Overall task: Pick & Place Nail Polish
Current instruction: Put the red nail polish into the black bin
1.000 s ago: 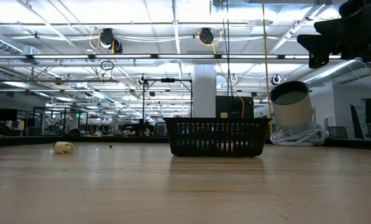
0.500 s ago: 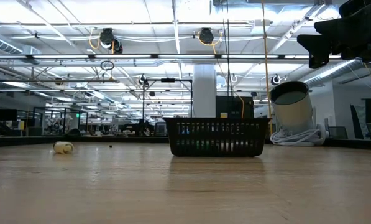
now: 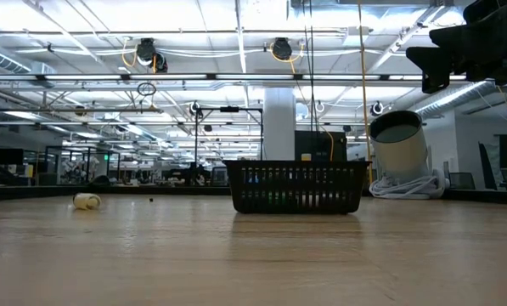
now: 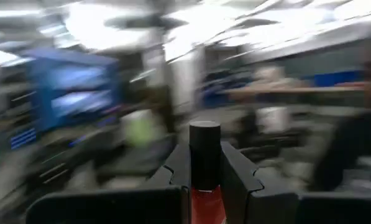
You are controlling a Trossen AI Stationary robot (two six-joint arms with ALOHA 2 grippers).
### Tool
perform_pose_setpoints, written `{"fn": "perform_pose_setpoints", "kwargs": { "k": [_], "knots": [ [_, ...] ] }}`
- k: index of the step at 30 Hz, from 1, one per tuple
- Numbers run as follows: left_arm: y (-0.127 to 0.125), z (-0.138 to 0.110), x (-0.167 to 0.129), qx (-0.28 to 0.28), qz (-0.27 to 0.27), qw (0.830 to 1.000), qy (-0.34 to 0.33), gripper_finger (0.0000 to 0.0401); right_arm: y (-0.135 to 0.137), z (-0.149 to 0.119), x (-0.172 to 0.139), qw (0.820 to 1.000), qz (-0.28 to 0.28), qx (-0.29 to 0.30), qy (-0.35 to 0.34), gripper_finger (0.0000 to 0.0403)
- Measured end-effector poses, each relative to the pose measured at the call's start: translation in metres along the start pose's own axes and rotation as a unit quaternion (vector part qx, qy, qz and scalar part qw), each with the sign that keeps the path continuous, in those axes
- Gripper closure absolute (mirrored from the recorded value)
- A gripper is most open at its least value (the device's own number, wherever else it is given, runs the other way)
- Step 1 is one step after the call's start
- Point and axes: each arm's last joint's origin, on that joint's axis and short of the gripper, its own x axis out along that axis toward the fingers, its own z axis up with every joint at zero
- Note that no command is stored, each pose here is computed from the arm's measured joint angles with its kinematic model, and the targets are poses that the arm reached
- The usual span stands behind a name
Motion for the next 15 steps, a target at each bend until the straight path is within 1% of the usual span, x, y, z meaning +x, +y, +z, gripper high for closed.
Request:
{"fn": "perform_pose_setpoints", "kwargs": {
  "k": [2, 4, 6, 8, 10, 13, 14, 15],
  "knots": [
    [0.016, -0.007, 0.003, -0.014, 0.078, 0.997, 0.021, 0.0369, 0.0, 0.0, 0.0, 1.0, 0.0, 0.0, 0.0, 0.0211],
    [0.035, -0.013, 0.006, -0.033, 0.137, 0.989, 0.039, 0.0369, 0.0, 0.0, 0.0, 1.0, 0.0, 0.0, 0.0, 0.0211],
    [0.054, -0.02, 0.008, -0.042, 0.168, 0.983, 0.065, 0.0369, 0.0, 0.0, 0.0, 1.0, 0.0, 0.0, 0.0, 0.0211],
    [0.074, -0.025, 0.011, -0.058, 0.197, 0.973, 0.107, 0.0369, 0.0, 0.0, 0.0, 1.0, 0.0, 0.0, 0.0, 0.0211],
    [0.096, -0.032, 0.012, -0.082, 0.232, 0.955, 0.164, 0.0369, 0.0, 0.0, 0.0, 1.0, 0.0, 0.0, 0.0, 0.0211],
    [0.125, -0.055, 0.011, -0.114, 0.287, 0.919, 0.244, 0.0369, 0.0, 0.0, 0.0, 1.0, 0.0, 0.0, 0.0, 0.0211],
    [0.134, -0.065, 0.011, -0.124, 0.294, 0.911, 0.262, 0.0369, 0.0, 0.0, 0.0, 1.0, 0.0, 0.0, 0.0, 0.0211],
    [0.141, -0.074, 0.012, -0.136, 0.293, 0.906, 0.272, 0.0369, 0.0, 0.0, 0.0, 1.0, 0.0, 0.0, 0.0, 0.0211]
  ]
}}
